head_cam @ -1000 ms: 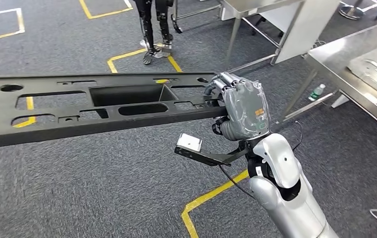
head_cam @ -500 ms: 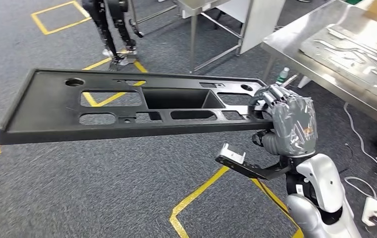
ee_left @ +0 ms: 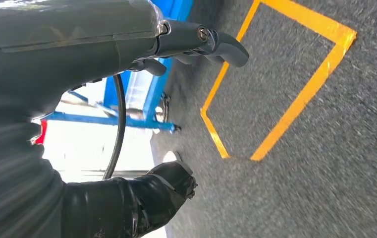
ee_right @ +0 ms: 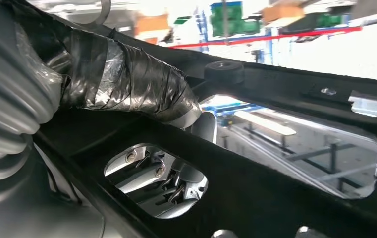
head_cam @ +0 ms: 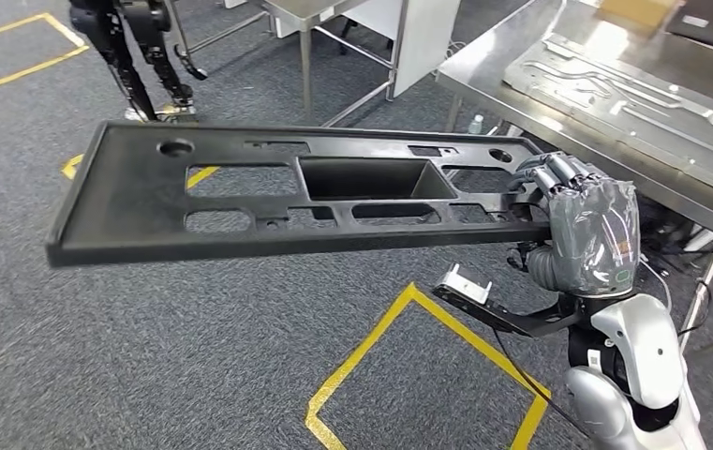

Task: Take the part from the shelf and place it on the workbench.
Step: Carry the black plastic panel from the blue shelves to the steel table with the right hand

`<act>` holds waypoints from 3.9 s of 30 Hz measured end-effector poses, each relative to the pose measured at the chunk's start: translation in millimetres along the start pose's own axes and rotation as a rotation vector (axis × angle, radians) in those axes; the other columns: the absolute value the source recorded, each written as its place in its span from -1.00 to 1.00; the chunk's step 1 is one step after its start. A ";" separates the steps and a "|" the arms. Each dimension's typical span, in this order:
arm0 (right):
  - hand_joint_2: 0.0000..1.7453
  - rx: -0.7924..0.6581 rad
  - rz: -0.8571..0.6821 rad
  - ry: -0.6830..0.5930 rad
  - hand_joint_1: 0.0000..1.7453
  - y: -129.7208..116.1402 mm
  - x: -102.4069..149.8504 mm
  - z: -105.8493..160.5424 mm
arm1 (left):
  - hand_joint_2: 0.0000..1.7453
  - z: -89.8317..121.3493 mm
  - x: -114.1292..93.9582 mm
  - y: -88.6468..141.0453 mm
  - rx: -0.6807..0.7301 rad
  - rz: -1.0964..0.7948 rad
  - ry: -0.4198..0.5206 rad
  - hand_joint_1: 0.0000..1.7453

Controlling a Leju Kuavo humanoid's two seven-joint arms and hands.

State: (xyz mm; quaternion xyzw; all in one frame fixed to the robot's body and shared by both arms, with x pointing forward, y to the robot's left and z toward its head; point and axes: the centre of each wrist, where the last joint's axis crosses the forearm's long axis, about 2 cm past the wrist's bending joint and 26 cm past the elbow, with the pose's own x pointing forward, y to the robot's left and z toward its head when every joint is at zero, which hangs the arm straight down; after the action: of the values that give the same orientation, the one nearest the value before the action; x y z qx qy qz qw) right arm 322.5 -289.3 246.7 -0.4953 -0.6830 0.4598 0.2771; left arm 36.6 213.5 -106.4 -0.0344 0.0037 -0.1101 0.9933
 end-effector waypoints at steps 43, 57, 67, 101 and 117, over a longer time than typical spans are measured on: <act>1.00 0.045 0.325 0.211 1.00 5.3 -14.6 32.9 | 1.00 1.8 7.3 -12.3 -0.023 -0.057 0.001 -1.00; 1.00 0.043 0.310 0.183 1.00 4.2 -13.1 28.8 | 1.00 1.6 6.9 -9.8 -0.027 -0.057 -0.019 -1.00; 1.00 0.032 0.296 0.178 1.00 4.2 -14.4 11.2 | 1.00 1.4 6.9 -2.6 -0.033 -0.040 -0.049 -1.00; 1.00 0.030 0.250 0.190 1.00 8.5 -0.1 -15.4 | 1.00 0.2 2.2 11.8 -0.001 -0.020 -0.043 -1.00; 1.00 0.004 0.192 0.137 1.00 6.7 49.8 -61.5 | 1.00 -0.8 -3.7 37.3 0.020 0.016 -0.027 -1.00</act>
State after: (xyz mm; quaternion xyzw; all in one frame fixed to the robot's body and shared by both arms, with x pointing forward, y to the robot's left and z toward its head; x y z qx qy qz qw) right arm 358.9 -220.6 262.9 -0.5883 -0.6110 0.4507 0.2784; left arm 41.2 250.6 -109.8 -0.0259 -0.0106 -0.1019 0.9944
